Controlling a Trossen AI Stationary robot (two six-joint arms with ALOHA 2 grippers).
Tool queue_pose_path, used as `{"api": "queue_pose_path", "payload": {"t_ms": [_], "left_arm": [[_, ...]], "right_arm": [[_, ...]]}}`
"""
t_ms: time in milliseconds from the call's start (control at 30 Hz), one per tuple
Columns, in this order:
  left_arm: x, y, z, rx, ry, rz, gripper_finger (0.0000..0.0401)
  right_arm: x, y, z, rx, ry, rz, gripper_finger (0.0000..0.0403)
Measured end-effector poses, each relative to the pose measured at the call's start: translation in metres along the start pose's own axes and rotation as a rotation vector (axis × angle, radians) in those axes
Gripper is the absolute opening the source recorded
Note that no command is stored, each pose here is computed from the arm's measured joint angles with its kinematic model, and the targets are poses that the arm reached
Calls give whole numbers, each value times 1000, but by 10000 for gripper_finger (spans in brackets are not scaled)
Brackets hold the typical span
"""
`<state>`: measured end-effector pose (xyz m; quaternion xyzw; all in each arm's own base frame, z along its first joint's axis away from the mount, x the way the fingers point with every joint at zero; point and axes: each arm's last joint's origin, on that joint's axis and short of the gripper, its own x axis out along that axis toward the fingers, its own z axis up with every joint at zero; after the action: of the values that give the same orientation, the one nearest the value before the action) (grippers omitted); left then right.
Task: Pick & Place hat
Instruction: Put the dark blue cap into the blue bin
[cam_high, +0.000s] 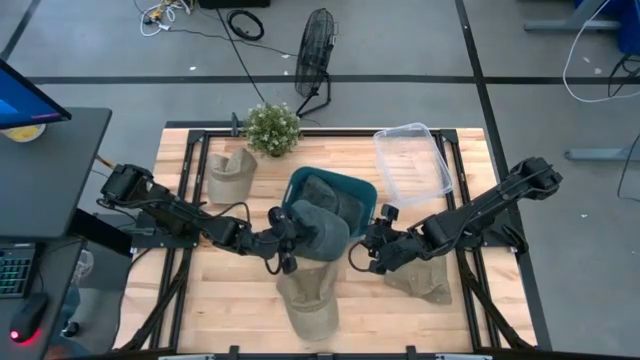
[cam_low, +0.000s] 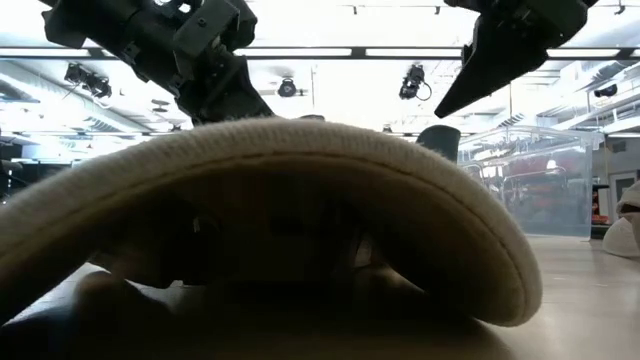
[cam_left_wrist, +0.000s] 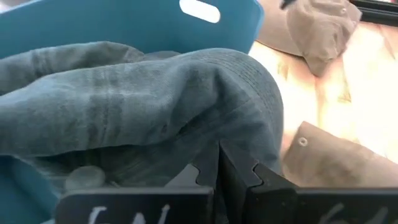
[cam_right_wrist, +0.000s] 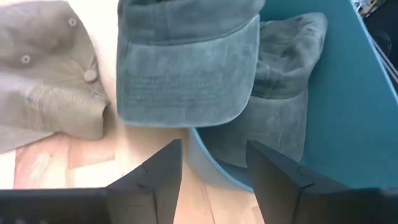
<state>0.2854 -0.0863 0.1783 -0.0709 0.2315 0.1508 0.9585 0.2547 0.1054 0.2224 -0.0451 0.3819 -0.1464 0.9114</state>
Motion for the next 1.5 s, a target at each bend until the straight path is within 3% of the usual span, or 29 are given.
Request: {"api": "queue_pose_path", "payload": {"t_ms": [100,300,433,700,967,1133,1267,1433,1500], "left_arm": [[2,3,6,4,-53,25,14],[5,8,35,97,-286,57,14],[14,26,48,91,-309,134,5],[19,50,76,88,-439,221,4],[30,59,74,78,-448,255,3],[55,62,52,-34,-360,231,3],[73,64,32,-108,-307,231,2],[79,64,25,-150,-293,233,3],[79,64,25,-139,-294,233,3]], "right_arm": [[2,2,-1,-5,10,6,182],[3,3,1,-37,-7,15,182],[3,4,5,-77,-45,20,182],[2,2,7,-204,-99,-113,182],[0,-2,13,-305,-160,-290,182],[-3,-2,25,-356,-243,-412,182],[-2,-6,41,-338,-326,-397,182],[17,-25,48,-313,-302,-171,165],[29,-34,47,-270,-260,-143,148]]}}
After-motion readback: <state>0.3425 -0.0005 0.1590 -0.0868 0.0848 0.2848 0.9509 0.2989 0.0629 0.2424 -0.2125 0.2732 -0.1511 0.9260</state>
